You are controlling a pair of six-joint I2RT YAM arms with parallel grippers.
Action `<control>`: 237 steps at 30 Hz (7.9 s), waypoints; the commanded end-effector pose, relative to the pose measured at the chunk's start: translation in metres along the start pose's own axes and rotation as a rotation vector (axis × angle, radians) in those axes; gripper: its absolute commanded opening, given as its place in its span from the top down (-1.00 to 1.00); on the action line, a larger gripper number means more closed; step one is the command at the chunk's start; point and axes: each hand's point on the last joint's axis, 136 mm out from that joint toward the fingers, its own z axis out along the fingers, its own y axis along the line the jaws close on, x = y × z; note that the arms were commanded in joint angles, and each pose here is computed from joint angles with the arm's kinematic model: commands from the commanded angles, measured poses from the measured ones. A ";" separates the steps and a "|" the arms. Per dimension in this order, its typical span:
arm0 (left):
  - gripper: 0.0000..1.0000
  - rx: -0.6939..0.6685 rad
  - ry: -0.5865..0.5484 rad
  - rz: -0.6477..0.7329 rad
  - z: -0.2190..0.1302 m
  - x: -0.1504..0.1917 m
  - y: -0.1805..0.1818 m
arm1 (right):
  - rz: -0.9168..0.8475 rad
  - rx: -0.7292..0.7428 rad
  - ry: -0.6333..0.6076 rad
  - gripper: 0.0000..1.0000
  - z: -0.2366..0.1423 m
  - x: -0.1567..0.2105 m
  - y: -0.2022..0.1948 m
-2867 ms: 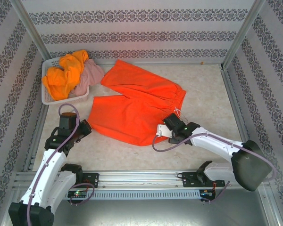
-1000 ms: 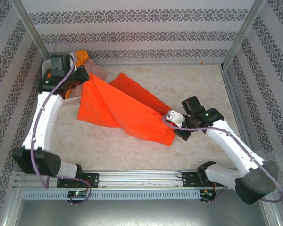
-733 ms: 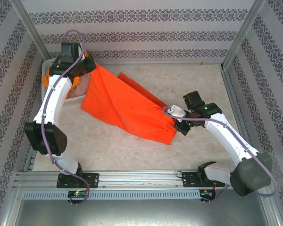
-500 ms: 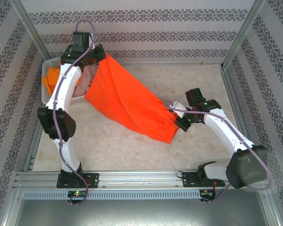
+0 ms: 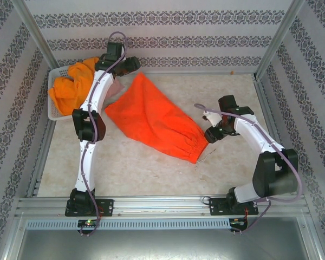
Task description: Fold and stack the shorts
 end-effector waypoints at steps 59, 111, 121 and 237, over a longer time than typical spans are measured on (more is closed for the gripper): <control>-1.00 -0.040 0.010 -0.154 -0.222 0.335 0.113 | 0.458 -0.178 -0.190 -0.95 0.021 -0.038 0.055; -1.00 0.012 -0.077 -0.131 -0.247 0.305 0.092 | 0.754 0.054 0.103 1.00 0.061 0.009 -0.017; -1.00 0.018 -0.095 -0.132 -0.254 0.302 0.091 | 0.636 0.372 0.129 1.00 -0.035 0.014 -0.085; -0.01 0.290 0.246 -0.410 -0.064 0.347 -0.054 | 0.484 0.005 -0.004 -0.56 0.098 -0.151 0.115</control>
